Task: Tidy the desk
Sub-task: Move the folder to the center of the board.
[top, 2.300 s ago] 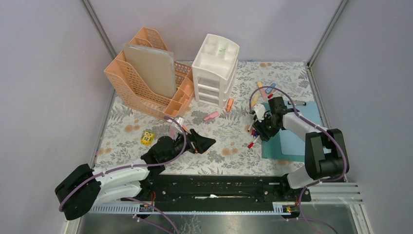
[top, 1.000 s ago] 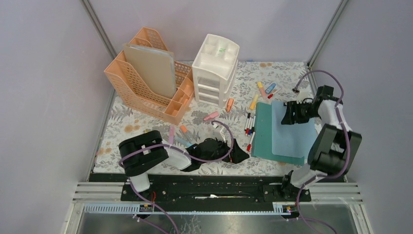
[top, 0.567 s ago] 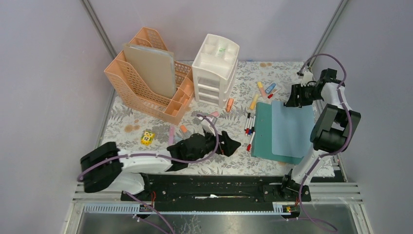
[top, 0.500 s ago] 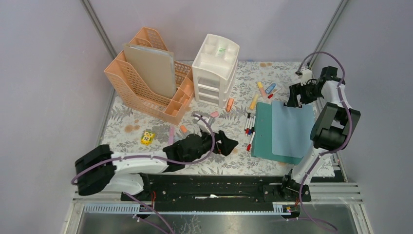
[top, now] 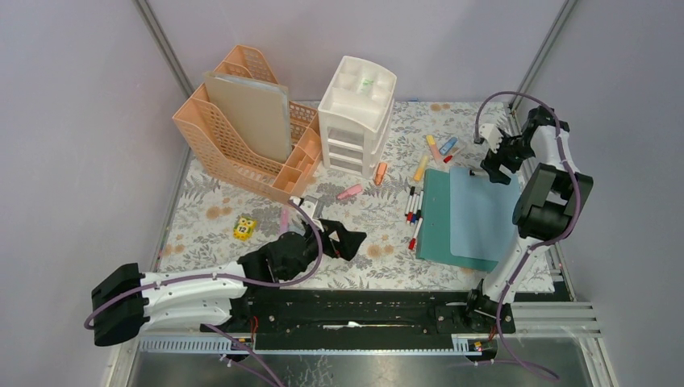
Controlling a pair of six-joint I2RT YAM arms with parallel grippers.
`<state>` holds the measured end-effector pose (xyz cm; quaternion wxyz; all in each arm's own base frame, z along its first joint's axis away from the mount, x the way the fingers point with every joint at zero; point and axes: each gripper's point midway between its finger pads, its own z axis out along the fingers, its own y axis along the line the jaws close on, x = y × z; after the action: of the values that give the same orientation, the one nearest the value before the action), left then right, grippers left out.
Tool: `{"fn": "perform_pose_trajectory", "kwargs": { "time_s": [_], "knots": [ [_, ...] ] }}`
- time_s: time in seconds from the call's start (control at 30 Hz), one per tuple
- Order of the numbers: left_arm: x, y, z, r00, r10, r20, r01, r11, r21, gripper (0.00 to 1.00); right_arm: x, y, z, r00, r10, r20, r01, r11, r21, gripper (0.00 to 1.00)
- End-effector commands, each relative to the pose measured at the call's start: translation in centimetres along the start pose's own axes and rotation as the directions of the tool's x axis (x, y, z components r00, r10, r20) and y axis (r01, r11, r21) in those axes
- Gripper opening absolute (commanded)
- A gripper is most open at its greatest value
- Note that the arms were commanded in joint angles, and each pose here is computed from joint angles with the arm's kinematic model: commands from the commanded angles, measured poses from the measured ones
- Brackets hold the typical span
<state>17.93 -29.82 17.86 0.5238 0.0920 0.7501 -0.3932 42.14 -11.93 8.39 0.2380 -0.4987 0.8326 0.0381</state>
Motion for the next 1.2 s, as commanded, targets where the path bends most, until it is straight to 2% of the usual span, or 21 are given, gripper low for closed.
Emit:
{"fn": "perform_pose_trajectory", "kwargs": {
  "time_s": [0.0, 0.13, 0.27, 0.87, 1.17],
  "knots": [
    [-0.8, 0.4, -0.4, 0.999, 0.032, 0.039, -0.031, 0.999, -0.012, 0.99, -0.4, 1.6, 1.5, 0.972, -0.234, 0.020, 0.235, 0.964, -0.127, 0.87],
    [-0.7, 0.7, -0.7, 0.999, 0.023, 0.038, -0.022, 1.000, -0.017, 0.99, -0.5, 0.8, 3.2, 0.970, -0.244, -0.001, 0.240, 0.956, -0.168, 0.68],
    [-0.4, 1.4, -1.0, 0.999, 0.006, 0.047, -0.004, 1.000, -0.030, 0.99, -0.2, -0.1, 4.2, 0.968, -0.251, -0.012, 0.245, 0.954, -0.173, 0.56],
    [0.2, 2.1, -0.9, 0.999, 0.021, 0.036, -0.019, 0.998, -0.053, 0.99, 2.2, 0.2, 7.9, 0.971, -0.226, -0.080, 0.202, 0.951, -0.234, 0.35],
    [0.2, 1.7, -0.9, 0.999, 0.009, 0.035, -0.008, 0.999, -0.039, 0.99, 2.9, 1.9, 8.9, 0.964, -0.243, -0.105, 0.209, 0.942, -0.263, 0.09]
  ]
}}
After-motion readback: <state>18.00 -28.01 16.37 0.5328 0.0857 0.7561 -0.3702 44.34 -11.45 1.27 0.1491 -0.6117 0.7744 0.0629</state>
